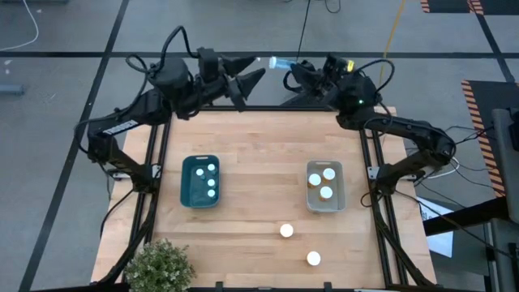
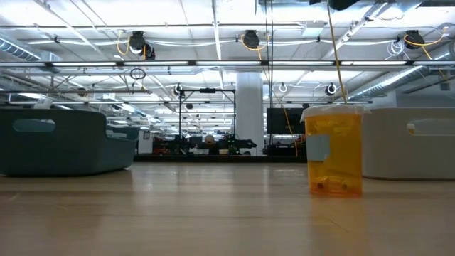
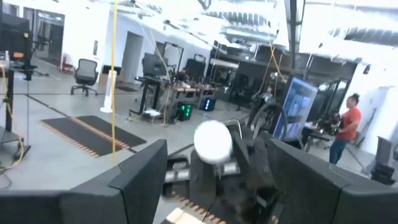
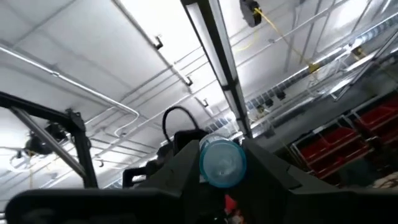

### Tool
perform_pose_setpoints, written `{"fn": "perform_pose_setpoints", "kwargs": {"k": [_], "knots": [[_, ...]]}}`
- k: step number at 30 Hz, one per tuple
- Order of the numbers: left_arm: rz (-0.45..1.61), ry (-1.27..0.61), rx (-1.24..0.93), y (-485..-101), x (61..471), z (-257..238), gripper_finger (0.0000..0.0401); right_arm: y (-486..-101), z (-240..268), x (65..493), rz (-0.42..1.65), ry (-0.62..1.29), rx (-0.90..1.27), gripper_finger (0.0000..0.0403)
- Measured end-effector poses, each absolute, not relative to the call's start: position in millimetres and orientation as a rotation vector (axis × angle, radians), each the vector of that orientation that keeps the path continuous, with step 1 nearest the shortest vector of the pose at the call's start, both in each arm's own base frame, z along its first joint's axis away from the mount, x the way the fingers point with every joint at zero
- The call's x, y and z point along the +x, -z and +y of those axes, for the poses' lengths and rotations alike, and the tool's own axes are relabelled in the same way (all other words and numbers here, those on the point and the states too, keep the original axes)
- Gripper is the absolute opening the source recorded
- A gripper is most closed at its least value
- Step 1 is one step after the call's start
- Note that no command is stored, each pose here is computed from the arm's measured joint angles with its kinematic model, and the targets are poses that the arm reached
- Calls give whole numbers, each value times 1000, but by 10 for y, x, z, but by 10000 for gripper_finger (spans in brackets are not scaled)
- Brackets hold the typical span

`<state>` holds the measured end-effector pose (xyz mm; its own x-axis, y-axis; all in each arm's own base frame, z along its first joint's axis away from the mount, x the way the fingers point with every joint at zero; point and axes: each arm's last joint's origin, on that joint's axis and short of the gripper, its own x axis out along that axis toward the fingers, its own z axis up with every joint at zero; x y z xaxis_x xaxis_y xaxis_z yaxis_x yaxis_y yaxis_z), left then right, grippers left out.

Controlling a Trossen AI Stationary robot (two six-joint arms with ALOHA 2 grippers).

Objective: Pick and place medicine bottles into bin by pill shape (circle, oval)
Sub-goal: Adjust the blue pill bottle

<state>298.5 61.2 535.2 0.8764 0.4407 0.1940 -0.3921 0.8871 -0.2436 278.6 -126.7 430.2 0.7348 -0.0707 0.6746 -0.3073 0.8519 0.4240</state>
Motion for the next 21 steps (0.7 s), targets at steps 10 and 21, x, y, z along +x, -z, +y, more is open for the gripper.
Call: {"fn": "perform_pose_setpoints", "kwargs": {"k": [10,21], "knots": [[-216,-354,-299,-5303,2984,755,278,-4152,-1190,3005,-747,-148,596,100],[-128,-337,-355,-5214,2969,856,278,-4136,-1195,3019,-727,-123,568,100]]}}
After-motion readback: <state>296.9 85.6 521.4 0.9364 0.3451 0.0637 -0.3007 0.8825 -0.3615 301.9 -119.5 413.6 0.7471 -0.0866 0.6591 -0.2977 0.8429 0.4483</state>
